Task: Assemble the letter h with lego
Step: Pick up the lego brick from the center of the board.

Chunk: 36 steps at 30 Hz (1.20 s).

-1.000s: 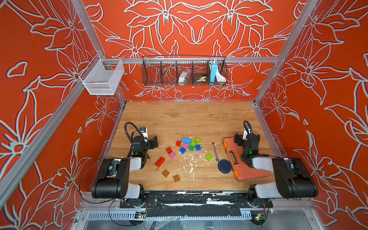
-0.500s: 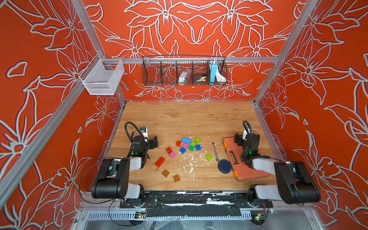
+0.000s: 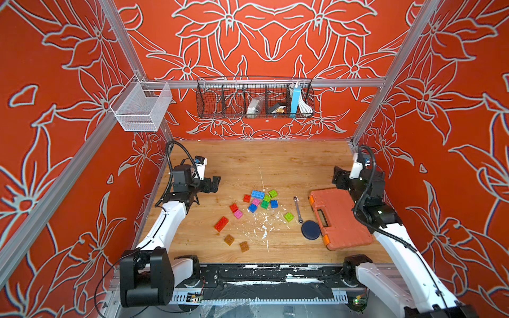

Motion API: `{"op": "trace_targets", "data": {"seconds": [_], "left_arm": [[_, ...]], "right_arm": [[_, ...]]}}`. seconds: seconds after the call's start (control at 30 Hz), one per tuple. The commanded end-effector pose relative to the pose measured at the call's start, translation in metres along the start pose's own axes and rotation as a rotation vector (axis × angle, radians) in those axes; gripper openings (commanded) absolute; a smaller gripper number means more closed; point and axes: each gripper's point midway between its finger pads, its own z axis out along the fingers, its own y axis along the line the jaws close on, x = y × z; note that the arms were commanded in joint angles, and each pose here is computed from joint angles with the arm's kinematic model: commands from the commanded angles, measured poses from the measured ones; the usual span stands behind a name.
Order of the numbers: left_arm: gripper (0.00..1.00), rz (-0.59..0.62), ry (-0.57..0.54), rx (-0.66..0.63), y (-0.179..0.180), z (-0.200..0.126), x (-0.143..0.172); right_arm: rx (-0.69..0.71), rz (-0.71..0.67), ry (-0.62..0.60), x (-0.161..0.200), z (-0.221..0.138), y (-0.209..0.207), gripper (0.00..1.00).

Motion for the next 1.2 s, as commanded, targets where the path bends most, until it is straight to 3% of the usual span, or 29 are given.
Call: {"op": "trace_targets", "data": {"seconds": [0.0, 0.13, 0.33, 0.57, 0.7, 0.9, 1.17], "left_arm": [[1.00, -0.031, 0.143, 0.088, 0.000, -0.003, 0.044], [1.00, -0.057, 0.184, 0.040, 0.013, 0.000, 0.060], [1.00, -0.077, 0.194, 0.009, 0.021, 0.004, 0.059], [1.00, -0.081, 0.198, -0.010, 0.024, 0.004, 0.059], [1.00, -0.078, 0.199, -0.013, 0.024, 0.003, 0.061], [1.00, -0.070, 0.212, -0.012, 0.025, 0.004, 0.062], [1.00, -0.072, 0.223, 0.000, 0.024, 0.006, 0.063]], "right_arm": [[-0.171, -0.073, 0.435, 0.100, -0.008, 0.047, 0.78], [-0.279, -0.177, 0.673, 0.145, -0.028, 0.080, 0.71], [-0.375, -0.347, 0.869, 0.177, -0.041, 0.116, 0.65], [-0.412, -0.492, 0.934, 0.200, -0.022, 0.149, 0.63], [-0.415, -0.541, 0.992, 0.219, -0.010, 0.164, 0.55], [-0.369, -0.607, 1.047, 0.246, 0.000, 0.158, 0.55], [-0.310, -0.617, 1.052, 0.250, 0.015, 0.158, 0.49]]}}
